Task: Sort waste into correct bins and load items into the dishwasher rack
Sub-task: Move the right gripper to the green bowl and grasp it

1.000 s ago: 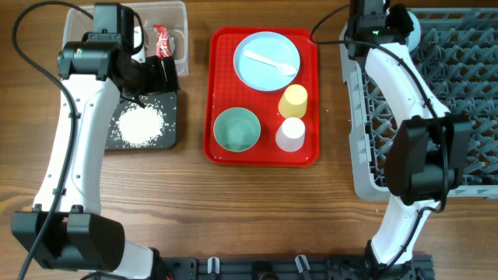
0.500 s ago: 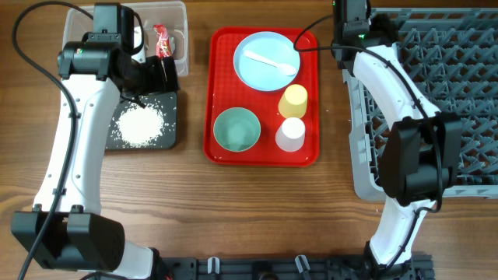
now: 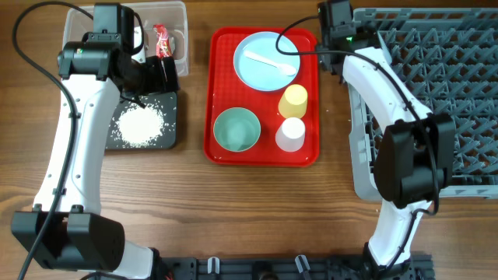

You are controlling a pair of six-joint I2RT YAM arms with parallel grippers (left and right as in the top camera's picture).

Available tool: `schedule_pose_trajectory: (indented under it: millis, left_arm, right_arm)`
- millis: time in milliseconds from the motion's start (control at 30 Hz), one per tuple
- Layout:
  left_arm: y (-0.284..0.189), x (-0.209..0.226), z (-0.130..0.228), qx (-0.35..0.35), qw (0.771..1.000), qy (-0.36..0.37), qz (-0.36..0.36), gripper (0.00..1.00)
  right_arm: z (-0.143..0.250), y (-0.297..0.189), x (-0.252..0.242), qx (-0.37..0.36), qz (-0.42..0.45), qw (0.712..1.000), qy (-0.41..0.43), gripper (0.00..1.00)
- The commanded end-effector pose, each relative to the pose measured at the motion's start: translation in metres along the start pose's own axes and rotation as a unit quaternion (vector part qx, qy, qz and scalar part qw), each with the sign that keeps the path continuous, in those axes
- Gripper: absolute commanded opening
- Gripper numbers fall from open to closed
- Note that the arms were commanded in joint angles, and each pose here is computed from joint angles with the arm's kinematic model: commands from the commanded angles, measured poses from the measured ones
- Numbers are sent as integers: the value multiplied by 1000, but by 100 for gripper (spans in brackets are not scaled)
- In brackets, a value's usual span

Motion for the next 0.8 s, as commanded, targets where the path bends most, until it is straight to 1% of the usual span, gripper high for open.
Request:
schedule_pose_trajectory:
  millis: [0,33,67,100,133,167,200,233,333,467,567,667,767]
  left_arm:
    - [5,2,1,9,1000,-7,0,100]
    - [5,2,1,9,1000,-7,0,100]
    - [5,2,1,9,1000,-7,0,100]
    - [5,2,1,9,1000,-7,0,100]
    - [5,2,1,9,1000,-7,0,100]
    - [5,2,1,9,1000,-7,0,100]
    - [5,2,1,9,1000,-7,0,100]
    - [5,2,1,9,1000,-7,0,100]
    - [5,2,1,9,1000,-7,0,100]
    - [5,2,1,9,1000,-7,0,100]
    - [5,2,1,9,1000,-7,0,100]
    - [5,2,1,9,1000,-7,0,100]
    - [5,2,1,9,1000,-7,0,100]
  right_arm:
    - [-12,-70,17,-53,-158,986,25,99]
    - [-11,-90,30,-54,-233,970,31,99]
    - [-8,-106,44,-52,-305,951,19,100]
    - [-3,-122,61,-41,-393,919,2,96]
    - [5,-138,79,-22,-469,883,-14,78]
    - [11,-148,91,-6,-512,858,-26,67]
    - [19,-154,105,18,-526,850,-24,63]
    - [28,-156,117,39,-521,853,-23,61]
    - [65,-149,152,113,-458,882,8,59]
    - [88,-138,173,151,-426,889,70,38]
    - [97,-126,172,175,-371,904,121,37]
    - [102,-119,174,207,-341,901,169,38]
    - [111,-106,183,237,-327,898,174,38]
Point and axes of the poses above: each gripper's point midway between its finger pads, its own y axis out along the fingers, its own x axis along the line the jaws close on, z = x × y, the point moved 9 cm from there along -y, back along the fingers, and after that the axes turned 3 degrees about y, right-handed, at the moved point
